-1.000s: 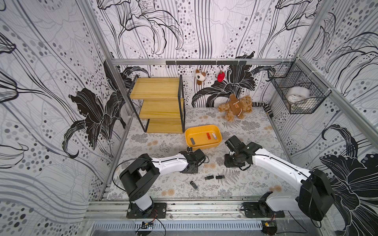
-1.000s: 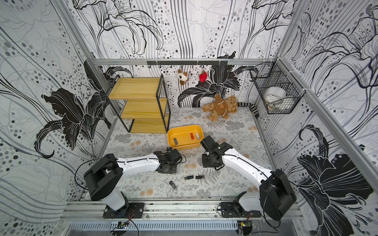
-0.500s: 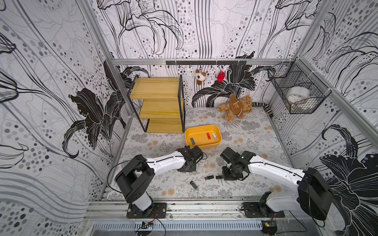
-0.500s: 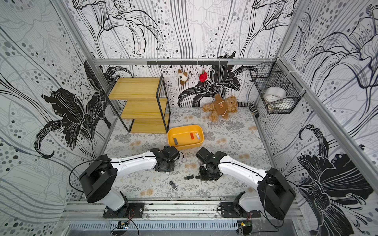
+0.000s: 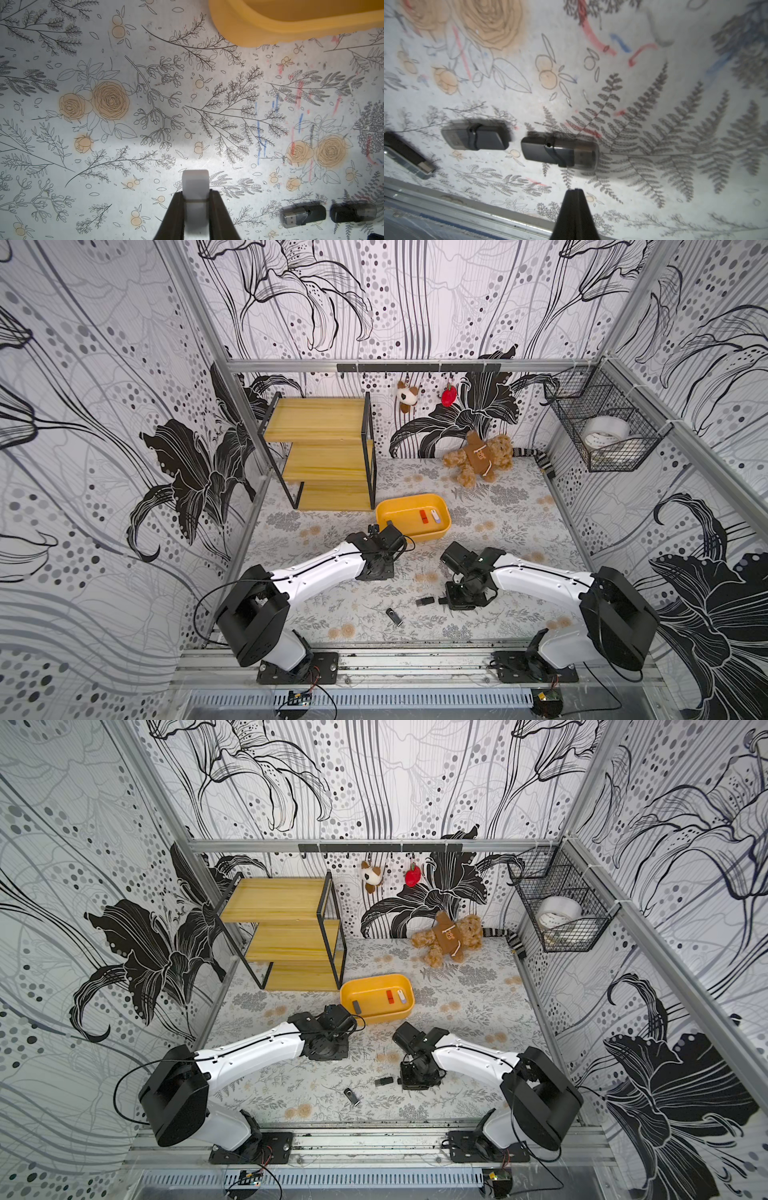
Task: Put the usb flash drive into the storage box
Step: Pick up the USB flash from the center of the board.
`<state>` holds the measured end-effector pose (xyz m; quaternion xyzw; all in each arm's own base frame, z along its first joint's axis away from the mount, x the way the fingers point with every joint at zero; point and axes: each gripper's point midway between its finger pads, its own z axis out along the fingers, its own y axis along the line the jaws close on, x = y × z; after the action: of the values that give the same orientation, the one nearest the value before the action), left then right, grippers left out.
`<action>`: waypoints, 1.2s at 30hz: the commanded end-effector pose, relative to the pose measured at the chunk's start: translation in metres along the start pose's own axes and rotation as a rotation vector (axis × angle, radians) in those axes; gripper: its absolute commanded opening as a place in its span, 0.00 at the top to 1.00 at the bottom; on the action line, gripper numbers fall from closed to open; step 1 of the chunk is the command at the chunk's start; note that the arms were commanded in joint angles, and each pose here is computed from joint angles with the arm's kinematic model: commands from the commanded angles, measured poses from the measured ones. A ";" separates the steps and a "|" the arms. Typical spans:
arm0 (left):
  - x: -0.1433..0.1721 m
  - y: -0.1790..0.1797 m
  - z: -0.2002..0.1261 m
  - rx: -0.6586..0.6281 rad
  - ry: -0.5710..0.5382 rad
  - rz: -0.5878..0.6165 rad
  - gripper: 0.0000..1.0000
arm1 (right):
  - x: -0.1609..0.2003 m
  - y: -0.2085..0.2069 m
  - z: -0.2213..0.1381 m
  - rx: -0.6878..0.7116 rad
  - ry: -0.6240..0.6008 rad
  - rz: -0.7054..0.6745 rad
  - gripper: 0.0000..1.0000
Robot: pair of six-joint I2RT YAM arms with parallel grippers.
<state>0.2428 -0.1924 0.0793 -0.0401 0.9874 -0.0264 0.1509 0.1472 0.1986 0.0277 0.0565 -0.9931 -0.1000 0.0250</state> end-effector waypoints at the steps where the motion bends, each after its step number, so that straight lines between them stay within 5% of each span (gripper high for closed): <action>1: -0.003 0.009 -0.005 -0.018 -0.019 0.002 1.00 | 0.001 0.000 0.001 0.012 0.016 -0.008 1.00; 30: 0.004 0.018 -0.004 -0.022 -0.015 -0.012 1.00 | -0.055 -0.013 -0.014 0.253 -0.112 -0.044 1.00; 36: 0.004 0.018 -0.002 -0.026 -0.012 -0.010 1.00 | -0.050 -0.002 -0.028 0.169 -0.152 -0.048 0.61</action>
<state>0.2356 -0.1802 0.0764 -0.0457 0.9880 -0.0198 0.1461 0.2053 0.2011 0.0428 0.0701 -0.9961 -0.0114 -0.0520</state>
